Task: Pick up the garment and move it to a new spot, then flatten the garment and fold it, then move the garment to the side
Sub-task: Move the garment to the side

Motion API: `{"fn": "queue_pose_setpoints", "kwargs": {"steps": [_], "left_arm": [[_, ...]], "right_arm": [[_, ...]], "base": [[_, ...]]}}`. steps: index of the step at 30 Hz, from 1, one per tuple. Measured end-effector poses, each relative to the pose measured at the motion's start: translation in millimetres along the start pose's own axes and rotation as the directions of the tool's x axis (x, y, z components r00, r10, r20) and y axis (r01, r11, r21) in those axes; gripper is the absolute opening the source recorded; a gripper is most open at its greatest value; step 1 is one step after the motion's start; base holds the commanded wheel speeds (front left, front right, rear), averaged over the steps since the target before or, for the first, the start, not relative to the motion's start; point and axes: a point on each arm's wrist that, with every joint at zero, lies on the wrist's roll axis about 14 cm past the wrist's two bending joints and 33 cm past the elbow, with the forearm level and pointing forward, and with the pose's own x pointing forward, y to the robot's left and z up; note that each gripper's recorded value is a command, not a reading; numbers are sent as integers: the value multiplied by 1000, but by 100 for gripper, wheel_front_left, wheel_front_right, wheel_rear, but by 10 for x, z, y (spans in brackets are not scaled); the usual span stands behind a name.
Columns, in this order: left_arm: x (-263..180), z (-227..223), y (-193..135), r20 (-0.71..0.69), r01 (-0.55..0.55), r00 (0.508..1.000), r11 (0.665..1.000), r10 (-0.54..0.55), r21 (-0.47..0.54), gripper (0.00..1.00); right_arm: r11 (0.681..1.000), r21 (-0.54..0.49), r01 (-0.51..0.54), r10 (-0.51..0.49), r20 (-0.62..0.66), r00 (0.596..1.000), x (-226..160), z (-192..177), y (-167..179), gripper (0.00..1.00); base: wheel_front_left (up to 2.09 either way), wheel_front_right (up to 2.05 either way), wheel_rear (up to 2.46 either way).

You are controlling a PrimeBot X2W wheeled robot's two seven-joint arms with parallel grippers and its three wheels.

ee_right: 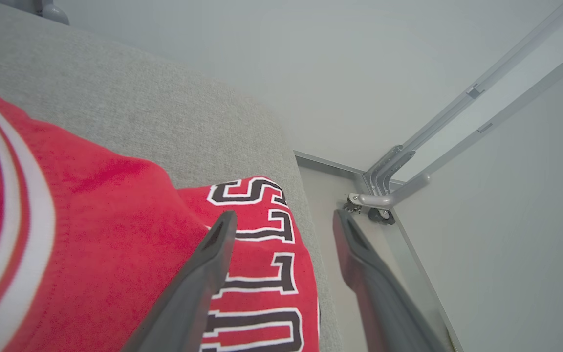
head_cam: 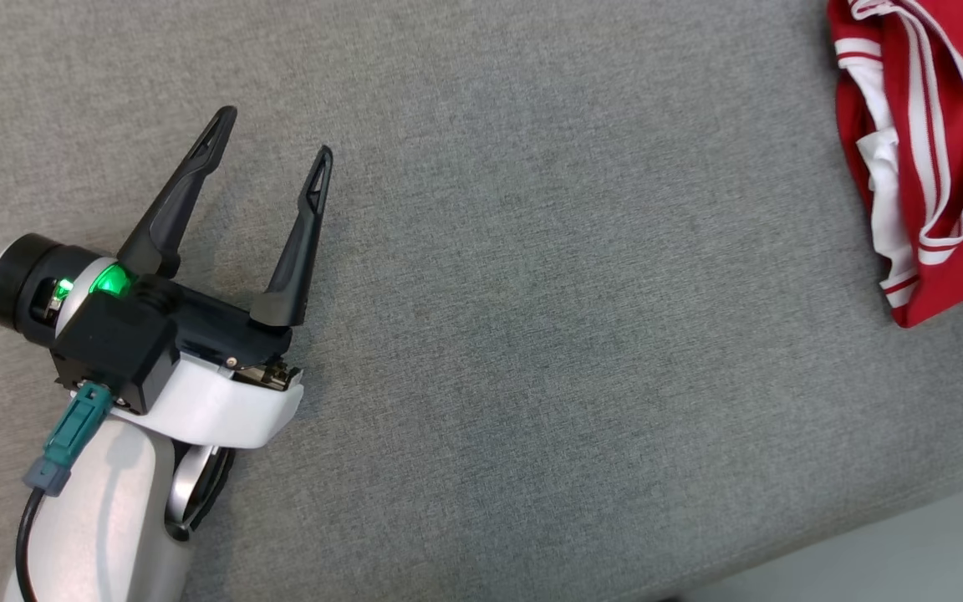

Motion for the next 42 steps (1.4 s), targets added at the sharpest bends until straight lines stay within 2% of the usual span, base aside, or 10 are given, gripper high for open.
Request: {"fn": "queue_pose_setpoints", "kwargs": {"steps": [7,10,16,24,31,35,42], "left_arm": [[-142,192,45,17,-63,998,998,63,7,100],[-300,321,140,29,-128,991,992,128,7,100],[-611,504,303,43,-230,973,973,229,22,100],[-1070,715,551,66,-365,930,930,362,45,100],[-1477,872,660,86,-455,889,889,450,53,100],[-1685,937,690,95,-489,870,870,483,56,100],[-1953,954,627,86,-505,862,861,499,66,100]], "right_arm": [[975,220,9,-56,209,976,-288,461,191,100],[946,323,-24,-77,294,953,-556,627,395,100],[898,426,-114,-63,380,923,-872,837,805,100],[850,454,-267,14,487,873,-1130,1261,1325,100],[825,428,-368,93,540,837,-1392,1535,1646,100],[815,413,-405,133,548,826,-1538,1585,1771,100],[808,405,-427,159,548,821,-1779,1560,1829,100]], "base": [[0,0,0],[0,0,0],[0,0,0],[0,0,0],[0,0,0],[0,0,0],[0,0,0]]}}
